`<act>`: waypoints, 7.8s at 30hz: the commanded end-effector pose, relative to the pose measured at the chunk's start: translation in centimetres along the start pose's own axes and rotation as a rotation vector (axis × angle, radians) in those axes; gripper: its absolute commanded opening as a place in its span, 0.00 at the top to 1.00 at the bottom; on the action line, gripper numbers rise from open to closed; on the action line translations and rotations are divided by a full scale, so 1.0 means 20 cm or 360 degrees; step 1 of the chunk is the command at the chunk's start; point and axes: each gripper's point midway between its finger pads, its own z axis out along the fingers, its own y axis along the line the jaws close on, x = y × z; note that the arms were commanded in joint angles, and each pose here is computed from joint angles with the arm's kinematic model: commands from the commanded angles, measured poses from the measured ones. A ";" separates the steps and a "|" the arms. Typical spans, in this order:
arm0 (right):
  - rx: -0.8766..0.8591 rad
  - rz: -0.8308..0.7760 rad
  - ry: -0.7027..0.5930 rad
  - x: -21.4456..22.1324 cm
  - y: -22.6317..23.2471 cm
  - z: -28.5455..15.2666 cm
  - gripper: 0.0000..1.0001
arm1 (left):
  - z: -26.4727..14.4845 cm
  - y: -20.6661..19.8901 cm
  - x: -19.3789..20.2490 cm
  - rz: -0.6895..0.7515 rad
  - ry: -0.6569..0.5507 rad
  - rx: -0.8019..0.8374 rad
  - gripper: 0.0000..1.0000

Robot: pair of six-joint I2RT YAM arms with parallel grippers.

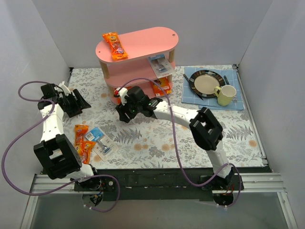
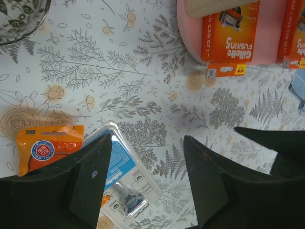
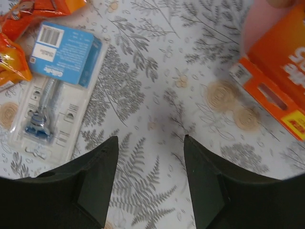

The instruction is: Place and organize the shaving razors onto the shelf

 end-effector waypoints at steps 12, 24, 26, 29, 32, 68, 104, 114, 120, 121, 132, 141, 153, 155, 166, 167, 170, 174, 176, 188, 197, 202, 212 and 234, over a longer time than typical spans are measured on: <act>-0.0260 0.0024 -0.0015 -0.02 0.67 0.39 0.33 | -0.35 -0.09 -0.24 0.0031 -0.0411 -0.0129 0.33; -0.0024 0.0088 0.0077 0.16 0.70 0.54 0.41 | -0.40 -0.08 -0.12 0.0007 -0.0413 -0.0143 0.32; 0.0007 0.0077 0.0081 0.18 0.69 0.56 0.41 | -0.40 -0.08 -0.11 0.0002 -0.0406 -0.0141 0.32; 0.0015 0.0033 0.0085 0.21 0.71 0.59 0.42 | -0.40 -0.08 -0.10 -0.0006 -0.0416 -0.0137 0.32; 0.0034 -0.0007 0.0066 0.21 0.72 0.61 0.44 | -0.40 -0.08 -0.08 -0.0017 -0.0407 -0.0132 0.32; 0.0606 0.0977 -0.0233 -0.12 -0.22 -0.51 0.99 | -0.32 -0.85 0.74 0.0198 0.0290 0.1394 0.28; 0.0762 0.0768 -0.0496 -0.48 -0.26 -0.53 0.99 | -0.08 -1.16 0.72 0.0191 0.0617 0.1489 1.00; 0.0567 0.0241 -0.0601 -0.55 -0.25 -0.94 0.48 | -0.31 -1.22 0.62 0.0362 0.0513 0.1679 1.00; 0.0648 -0.0012 -0.0621 -0.53 -0.23 -1.29 0.43 | -0.35 -1.19 0.53 0.0318 0.0525 0.1720 1.00; 0.0665 -0.0058 -0.0641 -0.54 -0.22 -1.35 0.43 | -0.37 -1.19 0.53 0.0318 0.0543 0.1745 1.00; 0.0901 -0.0144 -0.0717 -0.47 -0.38 -1.64 0.40 | -0.34 -1.16 0.37 0.0231 0.0611 0.1808 1.00; 0.0871 -0.0124 -0.0729 -0.49 -0.41 -1.58 0.41 | -0.18 -1.09 0.12 -0.0014 0.0636 0.1711 1.00; 0.0894 -0.0085 -0.0664 -0.41 -0.44 -1.53 0.41 | 0.01 -1.10 -0.16 -0.0019 0.0619 0.1711 0.99; 0.0901 -0.0084 -0.0658 -0.40 -0.45 -1.53 0.41 | 0.06 -1.08 -0.17 -0.0042 0.0633 0.1702 0.99; 0.0912 -0.0080 -0.0640 -0.40 -0.48 -1.48 0.41 | 0.17 -1.00 -0.22 -0.0183 0.0646 0.1626 0.93; 0.0912 -0.0081 -0.0642 -0.40 -0.48 -1.48 0.41 | 0.18 -0.99 -0.22 -0.0207 0.0653 0.1614 0.92; 0.0913 -0.0083 -0.0642 -0.41 -0.49 -1.47 0.41 | 0.20 -0.98 -0.23 -0.0229 0.0651 0.1596 0.89; 0.0924 -0.0088 -0.0631 -0.41 -0.50 -1.46 0.41 | 0.22 -0.97 -0.23 -0.0272 0.0663 0.1566 0.80; 0.0926 -0.0087 -0.0626 -0.41 -0.51 -1.46 0.41 | 0.23 -0.97 -0.23 -0.0296 0.0667 0.1549 0.76; 0.0917 -0.0082 -0.0633 -0.41 -0.51 -1.45 0.41 | 0.21 -0.95 -0.24 -0.0296 0.0575 0.1453 0.54; 0.0919 -0.0086 -0.0640 -0.42 -0.51 -1.45 0.41 | 0.18 -0.94 -0.25 -0.0238 0.0434 0.1273 0.51; 0.0911 -0.0088 -0.0640 -0.42 -0.50 -1.45 0.41 | 0.18 -0.89 -0.22 -0.0185 0.0355 0.1122 0.50; 0.0916 -0.0087 -0.0640 -0.40 -0.49 -1.47 0.41 | 0.11 -0.82 -0.22 -0.0027 0.0170 0.0866 0.50; 0.0929 -0.0097 -0.0607 -0.33 -0.50 -1.45 0.41 | 0.13 -0.96 -0.06 0.0023 0.0331 0.1156 1.00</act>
